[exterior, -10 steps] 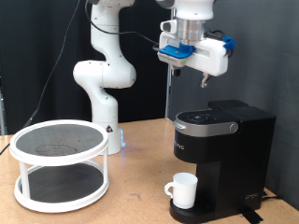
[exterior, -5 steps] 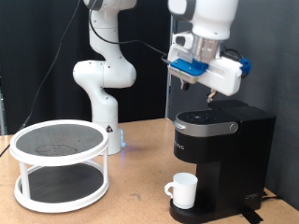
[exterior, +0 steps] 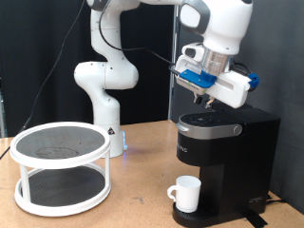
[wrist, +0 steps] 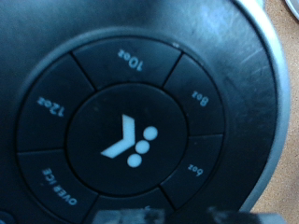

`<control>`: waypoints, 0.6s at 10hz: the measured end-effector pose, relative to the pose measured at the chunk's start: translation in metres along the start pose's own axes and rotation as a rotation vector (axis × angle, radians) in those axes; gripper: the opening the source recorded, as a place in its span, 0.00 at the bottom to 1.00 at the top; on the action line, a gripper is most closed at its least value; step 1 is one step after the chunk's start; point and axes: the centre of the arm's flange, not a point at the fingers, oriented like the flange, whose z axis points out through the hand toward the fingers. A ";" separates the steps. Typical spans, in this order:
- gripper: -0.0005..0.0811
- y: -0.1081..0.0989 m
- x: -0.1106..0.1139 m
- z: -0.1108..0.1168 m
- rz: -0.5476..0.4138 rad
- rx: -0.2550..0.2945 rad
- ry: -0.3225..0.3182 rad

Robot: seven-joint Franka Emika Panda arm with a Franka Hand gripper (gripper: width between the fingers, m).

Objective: Make a cup of coffee with the keurig machine

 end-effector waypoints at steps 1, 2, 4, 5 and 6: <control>0.09 0.001 -0.002 0.005 0.001 0.005 0.001; 0.02 0.001 -0.003 0.009 0.005 0.010 -0.002; 0.01 -0.002 -0.003 0.009 0.019 0.027 -0.014; 0.01 -0.003 -0.001 0.009 0.022 0.030 -0.017; 0.01 -0.004 0.001 0.008 0.023 0.030 -0.018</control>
